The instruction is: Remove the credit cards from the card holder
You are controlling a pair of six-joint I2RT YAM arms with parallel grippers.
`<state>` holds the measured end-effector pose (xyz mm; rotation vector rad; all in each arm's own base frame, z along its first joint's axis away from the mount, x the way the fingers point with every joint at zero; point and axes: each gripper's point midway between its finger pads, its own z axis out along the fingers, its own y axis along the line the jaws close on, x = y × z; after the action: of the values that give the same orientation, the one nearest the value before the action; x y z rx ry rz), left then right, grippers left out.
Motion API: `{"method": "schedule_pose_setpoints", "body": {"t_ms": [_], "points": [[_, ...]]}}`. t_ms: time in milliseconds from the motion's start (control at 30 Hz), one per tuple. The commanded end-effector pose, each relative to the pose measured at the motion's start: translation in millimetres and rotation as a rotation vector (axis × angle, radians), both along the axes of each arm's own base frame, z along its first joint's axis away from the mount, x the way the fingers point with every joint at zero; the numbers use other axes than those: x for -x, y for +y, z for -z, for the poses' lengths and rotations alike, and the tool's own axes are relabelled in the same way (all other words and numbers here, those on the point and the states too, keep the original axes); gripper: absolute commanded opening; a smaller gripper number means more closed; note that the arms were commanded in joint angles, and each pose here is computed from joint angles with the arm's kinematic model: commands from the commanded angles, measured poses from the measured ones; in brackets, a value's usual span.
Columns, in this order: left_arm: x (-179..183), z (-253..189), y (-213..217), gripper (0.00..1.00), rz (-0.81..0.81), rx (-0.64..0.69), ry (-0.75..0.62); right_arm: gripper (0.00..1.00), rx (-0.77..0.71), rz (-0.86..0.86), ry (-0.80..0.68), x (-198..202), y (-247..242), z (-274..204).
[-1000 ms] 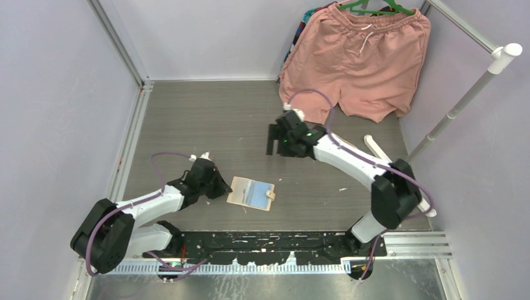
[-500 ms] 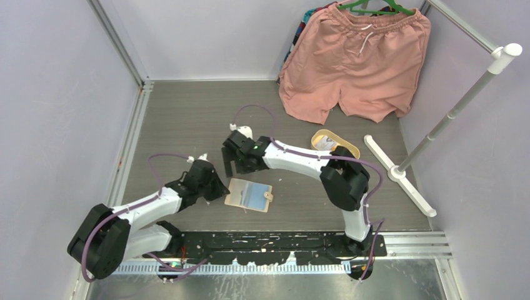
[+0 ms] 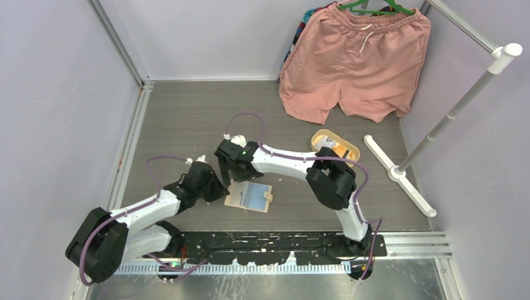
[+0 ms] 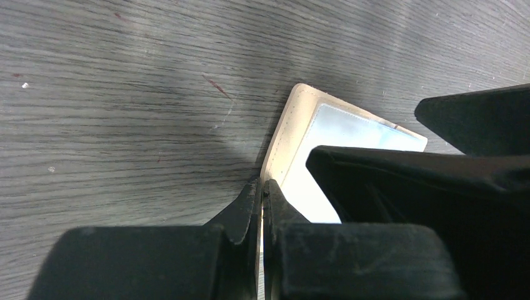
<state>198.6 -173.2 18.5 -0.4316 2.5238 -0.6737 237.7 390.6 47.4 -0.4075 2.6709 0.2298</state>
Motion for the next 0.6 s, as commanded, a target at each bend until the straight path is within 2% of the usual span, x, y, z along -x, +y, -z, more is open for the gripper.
{"method": "schedule_pose_setpoints", "body": {"t_ms": [0,233,567], "points": [[5.6,8.5,6.7,0.00,-0.008,-0.027,0.011,1.00,0.006,0.020,-0.017,-1.3,3.4,-1.2],[8.3,11.5,8.4,0.00,-0.013,-0.027,0.017,1.00,0.063,0.020,-0.025,-4.9,-2.0,14.4],[11.0,15.0,11.2,0.00,-0.027,-0.030,0.029,1.00,0.162,0.005,-0.057,4.6,-28.8,12.5]]}}
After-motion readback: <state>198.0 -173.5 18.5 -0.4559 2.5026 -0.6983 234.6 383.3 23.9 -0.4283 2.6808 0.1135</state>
